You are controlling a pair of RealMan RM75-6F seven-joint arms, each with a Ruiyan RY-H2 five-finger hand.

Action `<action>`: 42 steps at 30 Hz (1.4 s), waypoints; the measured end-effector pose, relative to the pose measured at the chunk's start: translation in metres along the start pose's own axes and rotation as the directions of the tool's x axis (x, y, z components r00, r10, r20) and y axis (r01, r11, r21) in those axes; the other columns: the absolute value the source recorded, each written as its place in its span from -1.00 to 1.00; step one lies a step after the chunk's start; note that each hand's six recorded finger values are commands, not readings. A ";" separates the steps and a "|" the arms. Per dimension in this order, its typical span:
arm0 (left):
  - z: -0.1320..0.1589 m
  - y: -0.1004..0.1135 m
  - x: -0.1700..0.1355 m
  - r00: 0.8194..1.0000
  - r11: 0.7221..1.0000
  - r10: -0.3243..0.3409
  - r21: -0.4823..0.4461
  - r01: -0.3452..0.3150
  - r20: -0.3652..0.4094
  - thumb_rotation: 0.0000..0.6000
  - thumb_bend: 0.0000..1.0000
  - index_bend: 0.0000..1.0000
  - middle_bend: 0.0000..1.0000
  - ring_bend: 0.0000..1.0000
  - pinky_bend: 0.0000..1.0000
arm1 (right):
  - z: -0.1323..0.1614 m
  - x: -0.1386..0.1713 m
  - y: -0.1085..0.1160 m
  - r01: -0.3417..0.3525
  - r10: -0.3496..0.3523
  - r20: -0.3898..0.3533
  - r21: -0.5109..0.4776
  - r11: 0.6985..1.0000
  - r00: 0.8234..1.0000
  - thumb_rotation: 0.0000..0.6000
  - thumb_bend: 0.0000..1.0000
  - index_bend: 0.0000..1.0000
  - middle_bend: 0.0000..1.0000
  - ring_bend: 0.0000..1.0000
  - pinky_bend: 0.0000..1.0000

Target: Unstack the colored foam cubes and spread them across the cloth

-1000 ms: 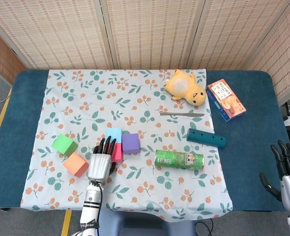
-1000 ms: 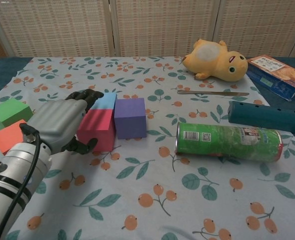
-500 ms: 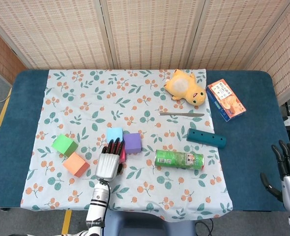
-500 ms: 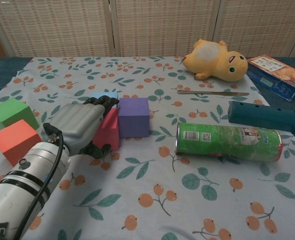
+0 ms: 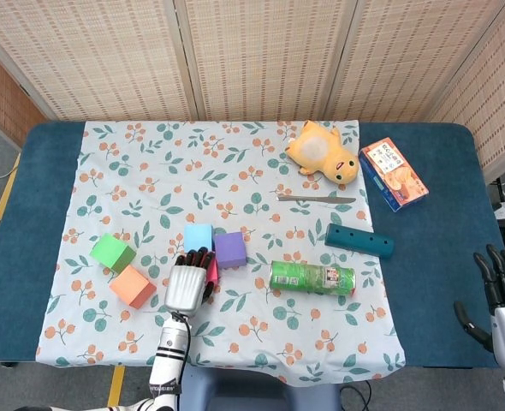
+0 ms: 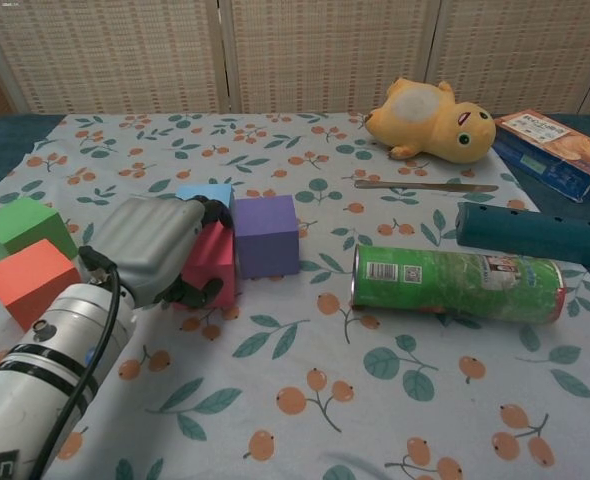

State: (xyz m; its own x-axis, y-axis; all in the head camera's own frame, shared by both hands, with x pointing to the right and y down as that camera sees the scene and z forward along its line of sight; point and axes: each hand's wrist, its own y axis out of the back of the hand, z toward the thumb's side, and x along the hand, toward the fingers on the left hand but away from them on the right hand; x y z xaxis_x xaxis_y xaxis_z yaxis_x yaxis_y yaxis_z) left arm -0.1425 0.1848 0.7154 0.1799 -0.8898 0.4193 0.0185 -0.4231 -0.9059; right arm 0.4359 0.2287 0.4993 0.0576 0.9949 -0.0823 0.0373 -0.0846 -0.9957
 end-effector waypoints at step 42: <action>-0.072 0.072 -0.051 0.989 0.989 0.136 0.048 -0.139 0.059 1.00 -0.28 0.18 -0.18 -0.20 -0.10 | 0.000 -0.001 -0.004 -0.006 0.006 0.008 0.010 1.000 1.000 1.00 -0.52 -1.00 -1.00 -1.00 -1.00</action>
State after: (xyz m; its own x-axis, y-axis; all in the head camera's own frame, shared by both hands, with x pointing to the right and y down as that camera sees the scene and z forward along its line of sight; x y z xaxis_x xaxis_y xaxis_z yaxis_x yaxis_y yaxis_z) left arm -0.2211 0.1874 0.6327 0.2380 -0.9275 0.2883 0.0406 -0.2871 -0.9571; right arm 0.4361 0.2284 0.5029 0.0499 0.9948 -0.0890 0.0272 -0.0905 -0.9955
